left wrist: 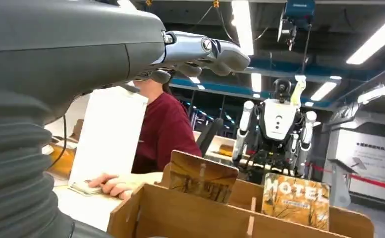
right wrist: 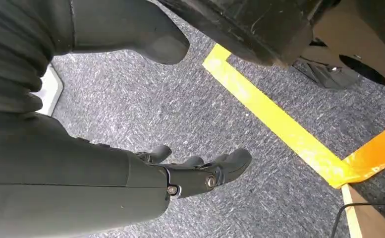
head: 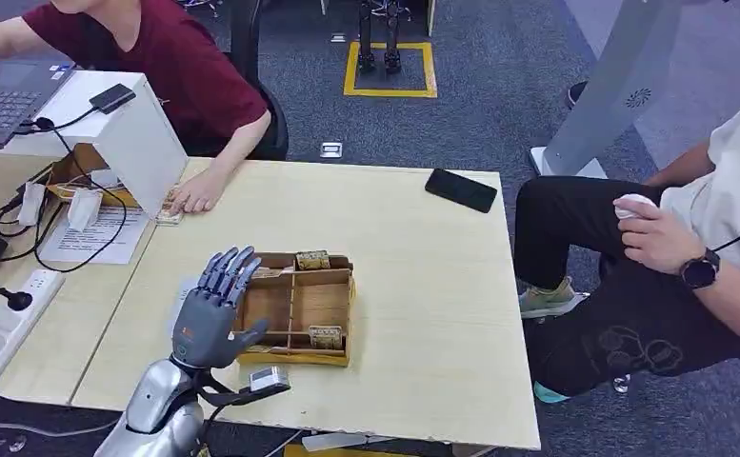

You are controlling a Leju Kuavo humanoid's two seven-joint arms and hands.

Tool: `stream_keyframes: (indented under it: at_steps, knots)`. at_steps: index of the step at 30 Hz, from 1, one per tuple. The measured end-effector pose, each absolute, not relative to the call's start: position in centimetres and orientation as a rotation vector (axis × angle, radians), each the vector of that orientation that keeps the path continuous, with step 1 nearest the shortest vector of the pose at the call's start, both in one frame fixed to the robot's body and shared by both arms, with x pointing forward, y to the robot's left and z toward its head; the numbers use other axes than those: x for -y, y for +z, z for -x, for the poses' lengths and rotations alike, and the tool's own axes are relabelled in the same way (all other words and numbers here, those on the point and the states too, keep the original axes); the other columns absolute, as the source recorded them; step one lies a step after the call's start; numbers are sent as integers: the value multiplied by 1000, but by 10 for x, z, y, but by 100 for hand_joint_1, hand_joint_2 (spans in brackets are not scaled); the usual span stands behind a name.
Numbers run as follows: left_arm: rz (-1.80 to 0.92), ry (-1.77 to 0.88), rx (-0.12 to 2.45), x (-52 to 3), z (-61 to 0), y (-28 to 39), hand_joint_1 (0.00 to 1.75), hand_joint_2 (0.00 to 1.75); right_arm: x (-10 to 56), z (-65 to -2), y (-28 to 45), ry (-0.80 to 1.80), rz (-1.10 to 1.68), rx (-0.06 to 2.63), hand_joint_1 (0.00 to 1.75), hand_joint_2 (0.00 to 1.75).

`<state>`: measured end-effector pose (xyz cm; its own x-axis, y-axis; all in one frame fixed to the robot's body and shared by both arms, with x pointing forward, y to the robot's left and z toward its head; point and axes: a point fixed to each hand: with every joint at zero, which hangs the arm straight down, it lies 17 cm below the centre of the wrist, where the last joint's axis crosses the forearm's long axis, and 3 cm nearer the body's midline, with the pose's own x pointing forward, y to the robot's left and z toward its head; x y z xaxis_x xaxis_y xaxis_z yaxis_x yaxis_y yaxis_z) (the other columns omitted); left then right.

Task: Pass the card to the sensor for recognition and then transmit it.

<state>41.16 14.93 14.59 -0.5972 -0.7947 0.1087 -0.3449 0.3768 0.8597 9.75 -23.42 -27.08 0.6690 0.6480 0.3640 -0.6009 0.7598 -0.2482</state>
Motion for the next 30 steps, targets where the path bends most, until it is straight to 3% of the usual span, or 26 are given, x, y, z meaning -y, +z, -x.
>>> stream_keyframes:
  at_steps: [30]
  knots:
    - [-1067,-1066,2044,-170,-444,149,0,175,234,-97,-271,713,112,452,0,175]
